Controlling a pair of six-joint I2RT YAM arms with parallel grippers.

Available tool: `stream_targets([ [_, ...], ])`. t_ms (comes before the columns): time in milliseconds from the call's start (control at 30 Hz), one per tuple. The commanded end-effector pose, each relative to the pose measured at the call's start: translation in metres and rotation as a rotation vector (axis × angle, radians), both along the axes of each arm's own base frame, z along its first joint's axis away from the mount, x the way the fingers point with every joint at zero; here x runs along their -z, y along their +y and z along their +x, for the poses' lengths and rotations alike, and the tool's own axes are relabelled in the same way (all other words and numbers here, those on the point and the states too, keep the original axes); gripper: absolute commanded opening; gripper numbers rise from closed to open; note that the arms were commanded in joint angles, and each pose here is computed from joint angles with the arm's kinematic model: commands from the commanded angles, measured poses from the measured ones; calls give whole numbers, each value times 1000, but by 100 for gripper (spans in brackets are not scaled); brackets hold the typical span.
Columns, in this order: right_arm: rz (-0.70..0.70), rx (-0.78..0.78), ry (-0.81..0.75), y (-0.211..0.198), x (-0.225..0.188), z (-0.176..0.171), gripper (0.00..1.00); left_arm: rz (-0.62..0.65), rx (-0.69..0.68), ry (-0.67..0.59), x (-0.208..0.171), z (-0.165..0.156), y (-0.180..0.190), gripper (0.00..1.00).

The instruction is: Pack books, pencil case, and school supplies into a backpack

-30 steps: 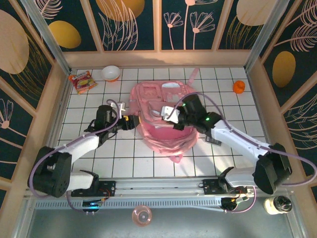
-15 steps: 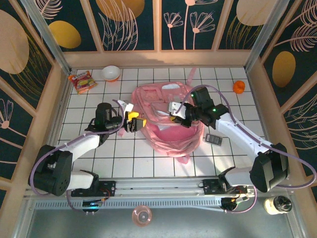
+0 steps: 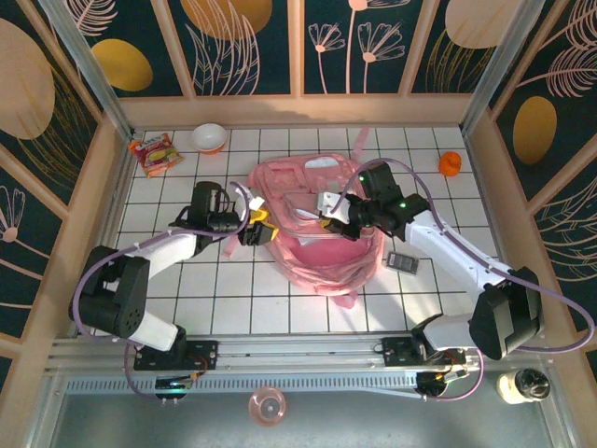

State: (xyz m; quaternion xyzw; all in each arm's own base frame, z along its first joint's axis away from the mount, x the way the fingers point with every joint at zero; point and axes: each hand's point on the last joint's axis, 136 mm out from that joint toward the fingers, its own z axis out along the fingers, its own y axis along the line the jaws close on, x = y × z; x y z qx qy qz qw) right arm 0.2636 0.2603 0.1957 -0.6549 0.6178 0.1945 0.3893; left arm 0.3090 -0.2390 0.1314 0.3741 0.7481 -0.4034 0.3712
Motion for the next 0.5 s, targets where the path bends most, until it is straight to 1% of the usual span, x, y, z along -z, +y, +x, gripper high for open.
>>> stream_targets([
  [0,76,-18,-45,10,-28,7,0,-21,133,15,-2,-14,-7,57],
  [67,79,-14,-44,10,-28,8,0,-22,145,22,-1,-15,-7,47],
  [133,81,-6,-47,10,-29,10,0,-22,145,25,-1,-17,-7,41],
  [233,79,17,-56,10,-28,15,0,-15,109,35,1,-14,-5,35],
  [367,80,41,-57,9,-27,19,0,-7,58,41,3,-9,-2,23],
  [467,85,71,-58,9,-27,24,0,-16,54,55,2,-11,-2,15],
])
